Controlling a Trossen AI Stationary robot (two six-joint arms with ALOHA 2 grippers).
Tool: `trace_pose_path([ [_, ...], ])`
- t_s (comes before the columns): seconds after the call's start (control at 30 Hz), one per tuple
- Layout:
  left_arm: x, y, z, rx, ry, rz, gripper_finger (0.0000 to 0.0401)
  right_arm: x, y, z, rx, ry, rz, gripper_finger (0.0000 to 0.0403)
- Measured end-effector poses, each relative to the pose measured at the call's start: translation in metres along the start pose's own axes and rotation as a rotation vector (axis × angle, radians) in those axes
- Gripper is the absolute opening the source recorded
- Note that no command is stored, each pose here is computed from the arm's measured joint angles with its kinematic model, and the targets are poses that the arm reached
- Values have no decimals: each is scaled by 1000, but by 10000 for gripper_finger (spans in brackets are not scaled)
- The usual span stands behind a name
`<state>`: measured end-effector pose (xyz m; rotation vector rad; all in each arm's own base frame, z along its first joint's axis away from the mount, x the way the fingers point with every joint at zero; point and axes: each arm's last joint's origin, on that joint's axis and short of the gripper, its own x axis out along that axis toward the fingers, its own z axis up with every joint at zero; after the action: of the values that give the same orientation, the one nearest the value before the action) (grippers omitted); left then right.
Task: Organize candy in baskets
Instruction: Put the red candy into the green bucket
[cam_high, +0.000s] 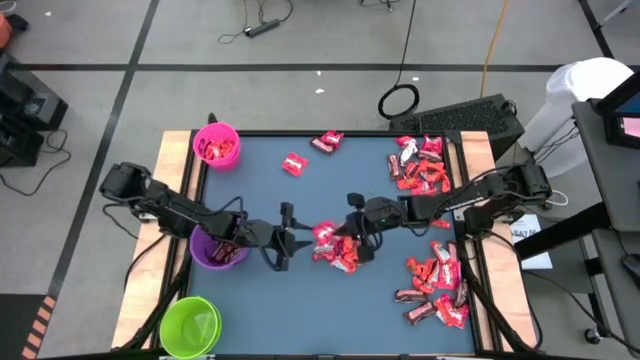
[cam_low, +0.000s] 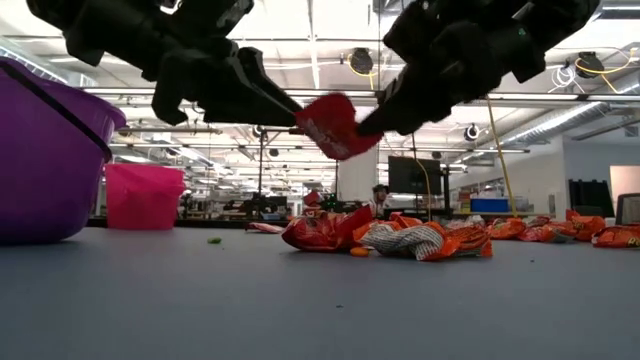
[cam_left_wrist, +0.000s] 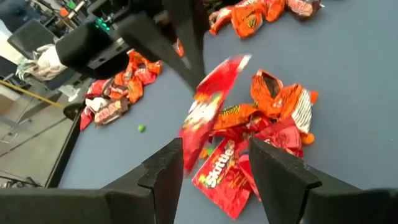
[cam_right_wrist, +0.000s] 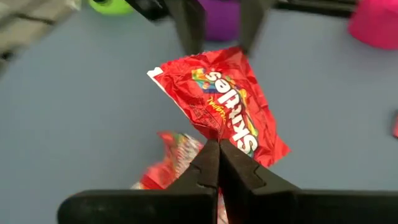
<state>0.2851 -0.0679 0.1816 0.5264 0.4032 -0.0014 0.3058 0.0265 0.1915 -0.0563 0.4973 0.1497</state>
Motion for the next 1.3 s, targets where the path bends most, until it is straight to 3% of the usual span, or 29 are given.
trace_pose_path([
  [0.37, 1, 1, 6, -31, -68, 5, 179, 0, 0, 9, 11, -89, 22, 0],
  [0.67, 1, 3, 11, -46, -119, -3, 94, 0, 2, 14, 6, -144, 25, 0],
  [0.8, 1, 2, 11, -45, -117, -4, 49, 3, 2, 14, 75, -161, 27, 1],
  [0.93, 1, 2, 11, -45, -116, -6, 15, 2, 2, 15, 85, -172, 21, 22],
  [1.13, -5, -5, 14, -91, -118, -38, 25, -2, 3, 18, 66, -178, 3, 63],
  [1.3, -22, -3, 24, -161, 34, -102, 33, -14, 3, 19, 47, -124, 1, 78],
])
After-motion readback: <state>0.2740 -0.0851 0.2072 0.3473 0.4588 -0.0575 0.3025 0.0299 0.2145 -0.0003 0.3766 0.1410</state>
